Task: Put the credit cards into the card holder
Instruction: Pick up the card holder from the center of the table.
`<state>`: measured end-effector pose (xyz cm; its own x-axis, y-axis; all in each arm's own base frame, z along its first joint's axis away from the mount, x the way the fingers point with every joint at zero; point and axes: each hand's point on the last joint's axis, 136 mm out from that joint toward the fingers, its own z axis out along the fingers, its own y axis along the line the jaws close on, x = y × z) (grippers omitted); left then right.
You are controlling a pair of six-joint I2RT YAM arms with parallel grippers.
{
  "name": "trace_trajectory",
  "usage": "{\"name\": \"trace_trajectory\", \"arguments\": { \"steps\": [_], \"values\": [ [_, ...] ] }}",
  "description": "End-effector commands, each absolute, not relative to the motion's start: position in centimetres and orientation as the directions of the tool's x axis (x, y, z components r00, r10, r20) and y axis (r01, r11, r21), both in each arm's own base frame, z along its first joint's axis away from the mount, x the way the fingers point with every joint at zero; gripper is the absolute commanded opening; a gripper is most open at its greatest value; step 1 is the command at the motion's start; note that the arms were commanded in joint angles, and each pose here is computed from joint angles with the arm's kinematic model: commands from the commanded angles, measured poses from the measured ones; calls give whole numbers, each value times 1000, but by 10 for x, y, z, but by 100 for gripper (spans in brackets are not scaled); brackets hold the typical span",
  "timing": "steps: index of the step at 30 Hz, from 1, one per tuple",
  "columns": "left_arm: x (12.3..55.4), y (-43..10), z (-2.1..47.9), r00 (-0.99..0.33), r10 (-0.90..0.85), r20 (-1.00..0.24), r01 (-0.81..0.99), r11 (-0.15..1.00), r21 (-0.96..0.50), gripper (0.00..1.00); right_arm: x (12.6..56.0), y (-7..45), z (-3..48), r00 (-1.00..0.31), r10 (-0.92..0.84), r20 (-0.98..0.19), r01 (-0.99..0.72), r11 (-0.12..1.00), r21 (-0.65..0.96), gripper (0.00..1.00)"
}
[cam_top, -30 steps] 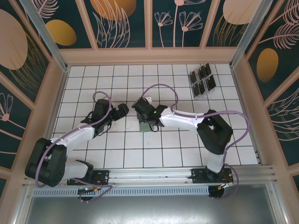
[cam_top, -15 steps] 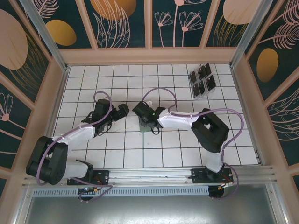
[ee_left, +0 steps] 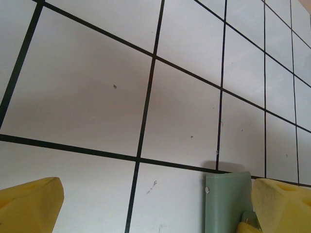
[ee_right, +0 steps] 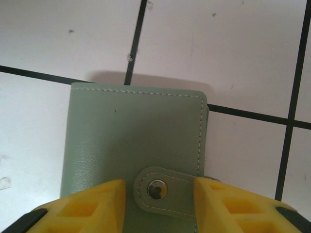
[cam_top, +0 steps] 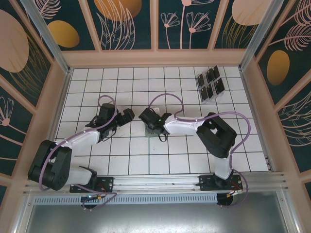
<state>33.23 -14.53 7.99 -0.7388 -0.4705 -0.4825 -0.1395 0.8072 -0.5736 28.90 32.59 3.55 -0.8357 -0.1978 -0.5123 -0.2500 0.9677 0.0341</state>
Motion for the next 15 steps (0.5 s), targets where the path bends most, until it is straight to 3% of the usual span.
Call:
{"name": "trace_trajectory", "arguments": {
  "steps": [1,5,13,15],
  "values": [
    [343,-147,91,-719,-464,-517,-108,809,-577,99,289,312,18,-852,-187,-489,-217,976,4,40],
    [343,-147,90,-720,-466,-514,-112,809,-577,98,286,308,13,-855,-189,-482,-218,976,3,33],
    [343,-147,92,-719,-466,-515,-110,809,-578,99,284,302,6,-874,-161,-459,-210,976,56,3],
    [343,-147,91,-720,-466,-515,-110,809,-578,98,285,299,7,-876,-146,-461,-201,977,73,0]
  ]
}}
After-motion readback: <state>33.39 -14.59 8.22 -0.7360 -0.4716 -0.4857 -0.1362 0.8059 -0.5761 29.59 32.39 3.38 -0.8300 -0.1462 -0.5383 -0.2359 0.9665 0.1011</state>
